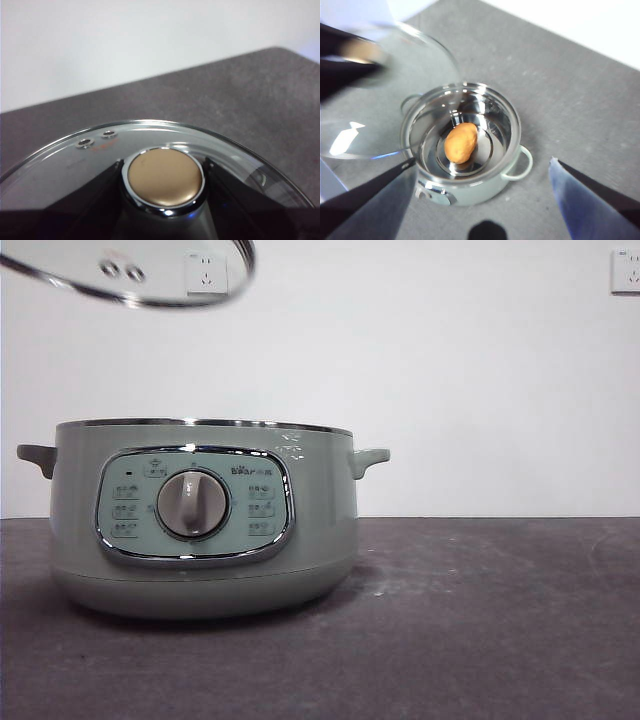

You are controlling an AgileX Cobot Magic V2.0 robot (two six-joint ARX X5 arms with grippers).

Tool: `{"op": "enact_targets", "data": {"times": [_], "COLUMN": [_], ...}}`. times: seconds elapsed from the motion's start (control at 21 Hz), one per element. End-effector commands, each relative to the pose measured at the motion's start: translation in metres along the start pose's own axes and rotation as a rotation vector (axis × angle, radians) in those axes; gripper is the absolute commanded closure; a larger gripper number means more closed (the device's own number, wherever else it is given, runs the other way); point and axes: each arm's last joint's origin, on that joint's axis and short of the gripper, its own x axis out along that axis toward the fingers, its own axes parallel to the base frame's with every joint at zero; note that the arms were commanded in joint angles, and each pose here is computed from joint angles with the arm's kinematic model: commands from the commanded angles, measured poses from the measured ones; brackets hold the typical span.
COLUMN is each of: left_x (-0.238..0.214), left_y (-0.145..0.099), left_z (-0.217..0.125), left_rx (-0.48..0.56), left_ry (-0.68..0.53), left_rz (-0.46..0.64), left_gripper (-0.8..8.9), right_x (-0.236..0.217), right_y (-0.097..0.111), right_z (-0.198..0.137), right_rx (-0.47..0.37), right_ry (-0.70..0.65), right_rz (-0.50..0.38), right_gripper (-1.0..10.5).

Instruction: Pick up the potato,open the lid,put the potato in the pot,close the lid

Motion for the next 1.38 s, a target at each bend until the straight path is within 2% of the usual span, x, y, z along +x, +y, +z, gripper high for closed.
{"op": "enact_targets", "data": {"times": [0.05, 0.24, 0.33, 0.81, 1.38], "left_x": [0.022, 0.065, 0.082, 0.115, 0.132], "left_y": [-0.002, -0.005, -0.010, -0.022, -0.023], "left_z": [0.004, -0.007, -0.012, -0.025, -0.044], "left_rx": [-0.028, -0.043, -0.049, -0.039, -0.032], "left_ry": [-0.021, 0.042, 0.056, 0.080, 0.196], "left_rz": [-0.026, -0.038, -0.060, -0.099, -0.090], "left_gripper": [8.22, 8.22, 8.22, 8.22, 8.22], "right_x": [-0.020, -0.043, -0.048, -0.049, -0.049], "right_y": [-0.002, -0.006, -0.007, -0.007, -0.007], "right_z": [-0.005, -0.015, -0.018, -0.020, -0.021], "right_rx": [0.008, 0.011, 0.015, 0.030, 0.029], "right_ry": [-0.025, -0.031, -0.020, -0.005, 0.007], "right_rz": [-0.009, -0.110, -0.133, -0.133, -0.133], "right_gripper": [5.1, 5.1, 5.1, 5.1, 5.1]}}
